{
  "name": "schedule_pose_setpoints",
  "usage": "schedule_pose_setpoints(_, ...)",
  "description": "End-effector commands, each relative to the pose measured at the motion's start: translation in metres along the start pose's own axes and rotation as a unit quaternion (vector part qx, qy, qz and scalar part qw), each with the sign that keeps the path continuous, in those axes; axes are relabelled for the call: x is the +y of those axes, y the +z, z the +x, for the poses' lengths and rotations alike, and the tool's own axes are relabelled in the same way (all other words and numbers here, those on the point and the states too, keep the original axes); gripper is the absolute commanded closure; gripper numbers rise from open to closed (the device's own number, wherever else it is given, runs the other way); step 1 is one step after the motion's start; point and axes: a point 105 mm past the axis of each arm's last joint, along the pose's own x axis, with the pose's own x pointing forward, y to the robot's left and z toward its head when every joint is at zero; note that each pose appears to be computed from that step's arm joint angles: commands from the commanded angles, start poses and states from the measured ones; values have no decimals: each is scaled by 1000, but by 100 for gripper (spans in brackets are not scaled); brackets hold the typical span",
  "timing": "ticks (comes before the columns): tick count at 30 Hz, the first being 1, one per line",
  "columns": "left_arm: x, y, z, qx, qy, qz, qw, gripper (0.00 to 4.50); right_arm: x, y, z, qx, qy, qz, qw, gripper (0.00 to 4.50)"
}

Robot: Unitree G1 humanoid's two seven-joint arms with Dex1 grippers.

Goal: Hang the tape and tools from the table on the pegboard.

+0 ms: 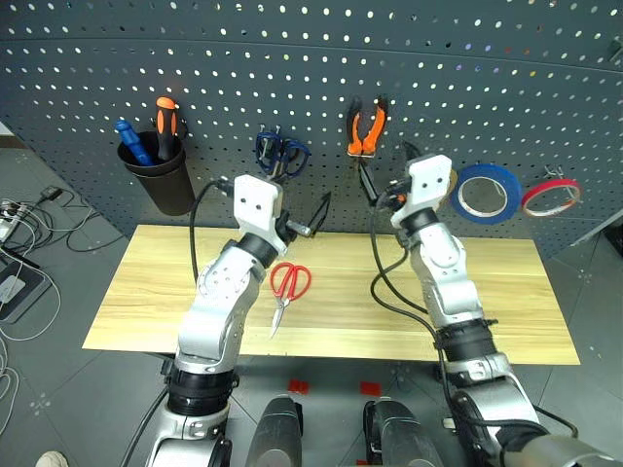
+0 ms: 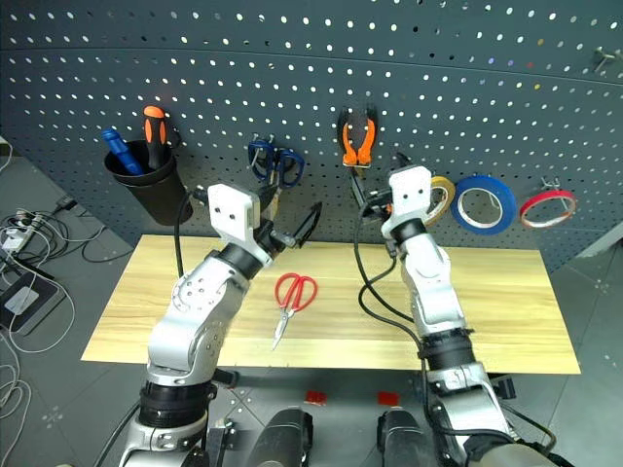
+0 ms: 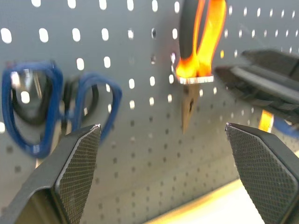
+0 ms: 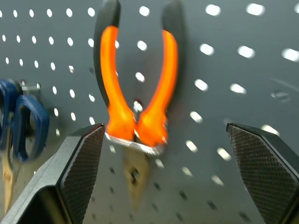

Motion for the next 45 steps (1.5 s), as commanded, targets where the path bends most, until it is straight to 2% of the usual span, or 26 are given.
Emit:
schedule_pose_setpoints(1,4,-3,-12,17,43,20,999,0,3,25,-16,-13,29,7,999,4)
schedule_pose_setpoints(3,9,-19,-20,56,74,28,995,0,8,24,-28,9,61,14,998,4)
schedule_pose_setpoints(5,18,-39,-29,107,110,42,987,0,19,15,-46,44,127,11,991,4)
schedule_pose_setpoints(10,34,-88,-53,233,166,42,957,0,40,-12,-97,113,280,-15,953,4)
schedule_pose_setpoints(16,44,-125,-74,332,172,37,927,0,60,-33,-129,151,391,-29,907,4)
schedule_pose_setpoints(24,31,-148,-83,384,118,13,916,0,65,-26,-123,142,404,-18,904,4)
schedule_pose_setpoints(31,14,-156,-81,405,52,-6,913,0,72,-20,-128,145,406,-4,902,4)
schedule_pose_setpoints(34,15,-157,-81,412,48,-1,910,0,73,-20,-130,148,404,-3,903,4)
schedule_pose_setpoints(40,25,-157,-84,423,50,30,904,188,71,-20,-127,149,391,0,908,0)
schedule_pose_setpoints(41,26,-156,-84,423,51,32,904,209,71,-20,-126,148,389,0,909,0)
schedule_pose_setpoints(45,30,-154,-81,415,60,23,907,331,71,-20,-123,145,385,0,911,0)
